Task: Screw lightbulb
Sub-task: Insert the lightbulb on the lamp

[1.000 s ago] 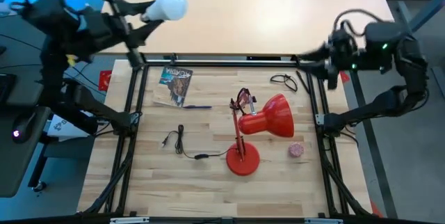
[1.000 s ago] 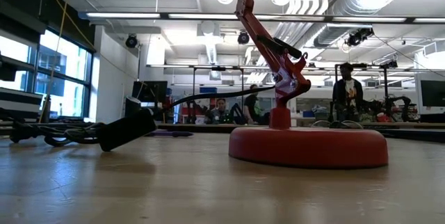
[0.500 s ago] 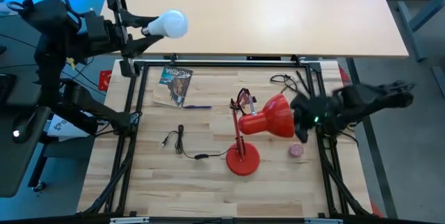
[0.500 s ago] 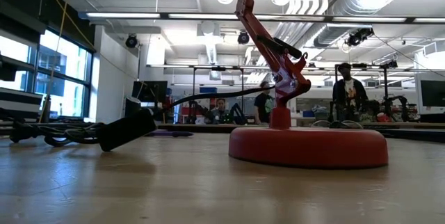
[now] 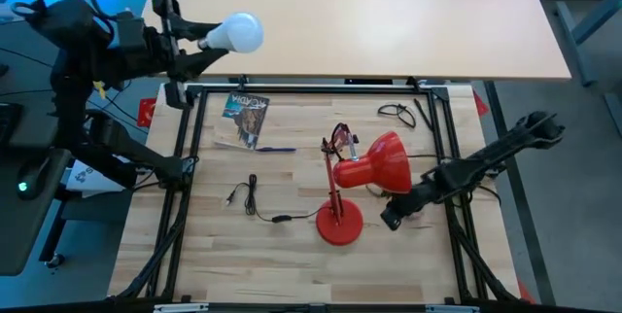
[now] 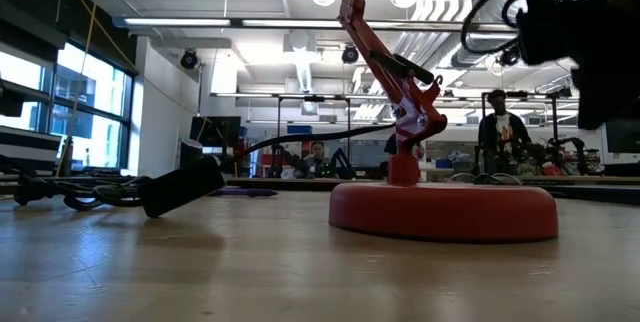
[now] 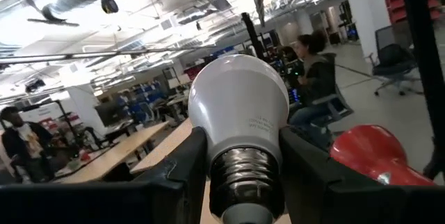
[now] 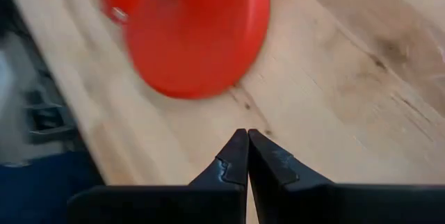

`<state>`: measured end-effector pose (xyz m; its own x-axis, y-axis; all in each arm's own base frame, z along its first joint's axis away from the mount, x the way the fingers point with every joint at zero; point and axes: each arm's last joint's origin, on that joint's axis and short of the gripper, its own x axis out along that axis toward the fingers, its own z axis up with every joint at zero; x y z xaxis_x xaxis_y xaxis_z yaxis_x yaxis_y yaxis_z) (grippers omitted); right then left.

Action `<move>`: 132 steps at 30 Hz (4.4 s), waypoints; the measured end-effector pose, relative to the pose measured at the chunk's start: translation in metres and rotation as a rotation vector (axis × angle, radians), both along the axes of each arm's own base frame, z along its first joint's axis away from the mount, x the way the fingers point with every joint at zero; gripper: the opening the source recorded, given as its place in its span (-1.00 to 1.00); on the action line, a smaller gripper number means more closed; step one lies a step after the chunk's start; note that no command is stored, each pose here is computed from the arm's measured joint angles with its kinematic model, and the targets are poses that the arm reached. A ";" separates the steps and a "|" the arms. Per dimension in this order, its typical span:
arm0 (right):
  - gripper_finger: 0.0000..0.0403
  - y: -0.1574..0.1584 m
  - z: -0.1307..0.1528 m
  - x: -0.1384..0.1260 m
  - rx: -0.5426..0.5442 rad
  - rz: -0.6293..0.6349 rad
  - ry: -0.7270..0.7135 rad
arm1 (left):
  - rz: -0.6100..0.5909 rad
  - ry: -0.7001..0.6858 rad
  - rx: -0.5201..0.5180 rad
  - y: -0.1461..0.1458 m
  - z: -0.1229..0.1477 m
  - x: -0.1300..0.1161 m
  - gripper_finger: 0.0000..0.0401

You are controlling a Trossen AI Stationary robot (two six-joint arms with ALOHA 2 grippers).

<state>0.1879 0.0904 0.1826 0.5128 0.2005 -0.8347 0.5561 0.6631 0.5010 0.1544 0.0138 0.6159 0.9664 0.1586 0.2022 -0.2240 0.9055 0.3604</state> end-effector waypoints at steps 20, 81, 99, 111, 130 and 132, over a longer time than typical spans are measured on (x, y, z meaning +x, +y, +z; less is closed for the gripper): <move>-1.00 0.025 -0.066 0.047 -0.072 0.102 0.007 | 0.178 0.004 -0.107 0.006 -0.006 0.028 -0.36; -1.00 -0.028 -0.062 0.195 -0.577 0.269 -0.014 | 0.121 -0.032 -0.106 0.000 0.002 -0.028 -0.36; -1.00 -0.050 -0.057 0.203 -0.623 0.297 -0.062 | 0.126 -0.028 -0.085 0.000 0.003 -0.028 -0.36; -1.00 -0.062 0.028 0.129 -0.647 0.281 -0.106 | 0.029 -0.028 -0.039 -0.003 0.004 -0.029 -0.36; -0.55 -0.082 0.280 -0.009 -0.801 -0.203 -1.063 | -0.064 -0.114 0.205 0.000 0.004 0.054 -0.36; -0.29 -0.084 0.299 -0.011 -0.776 -0.279 -1.102 | -0.059 -0.115 0.228 0.002 0.003 0.063 -0.36</move>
<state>0.1767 0.0067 0.4821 0.9223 -0.3437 0.1766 0.2759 0.9058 0.3216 0.2175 0.0163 0.6186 0.9413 0.0401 0.3351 -0.2242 0.8164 0.5322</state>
